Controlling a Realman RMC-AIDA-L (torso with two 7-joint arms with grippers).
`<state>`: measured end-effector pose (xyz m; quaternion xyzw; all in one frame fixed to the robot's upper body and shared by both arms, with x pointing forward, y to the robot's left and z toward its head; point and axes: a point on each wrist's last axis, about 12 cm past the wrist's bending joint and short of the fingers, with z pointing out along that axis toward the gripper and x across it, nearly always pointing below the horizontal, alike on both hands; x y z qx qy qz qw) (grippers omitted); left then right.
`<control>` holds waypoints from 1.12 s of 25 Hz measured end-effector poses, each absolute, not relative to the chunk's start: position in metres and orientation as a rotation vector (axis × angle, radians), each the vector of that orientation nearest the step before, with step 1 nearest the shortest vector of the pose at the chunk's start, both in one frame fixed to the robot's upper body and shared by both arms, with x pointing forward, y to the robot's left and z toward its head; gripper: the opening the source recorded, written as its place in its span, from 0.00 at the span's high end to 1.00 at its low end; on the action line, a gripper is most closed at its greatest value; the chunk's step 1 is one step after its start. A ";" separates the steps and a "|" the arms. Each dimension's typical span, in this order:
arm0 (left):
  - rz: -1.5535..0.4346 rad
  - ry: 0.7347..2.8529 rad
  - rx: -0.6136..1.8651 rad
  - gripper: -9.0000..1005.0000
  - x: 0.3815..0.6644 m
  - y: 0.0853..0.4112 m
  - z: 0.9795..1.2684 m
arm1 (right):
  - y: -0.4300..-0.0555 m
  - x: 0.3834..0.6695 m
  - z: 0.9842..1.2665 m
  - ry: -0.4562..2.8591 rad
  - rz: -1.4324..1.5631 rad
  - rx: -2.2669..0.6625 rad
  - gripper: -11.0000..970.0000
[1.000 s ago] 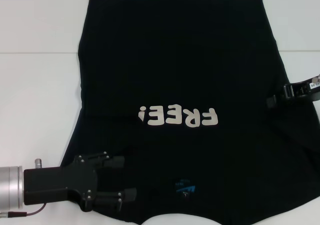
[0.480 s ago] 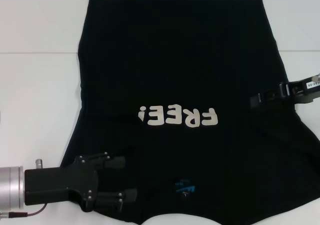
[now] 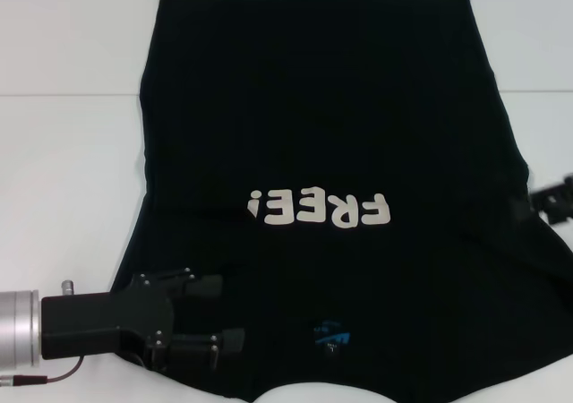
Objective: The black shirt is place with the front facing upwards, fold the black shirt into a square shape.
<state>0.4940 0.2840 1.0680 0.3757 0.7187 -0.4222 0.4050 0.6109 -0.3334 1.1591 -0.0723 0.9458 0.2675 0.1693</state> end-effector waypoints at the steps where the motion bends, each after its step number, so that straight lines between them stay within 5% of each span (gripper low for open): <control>1: -1.067 1.814 0.947 0.13 0.494 0.284 1.068 | -0.335 0.609 1.158 2.705 0.743 -0.213 0.24; 13: -1.090 1.827 0.894 0.13 0.496 0.285 1.070 | -0.349 0.584 1.128 2.821 0.631 -0.288 0.24; 28: -1.083 1.827 0.895 0.13 0.498 0.284 1.070 | -0.362 0.586 1.151 2.798 0.528 -0.313 0.24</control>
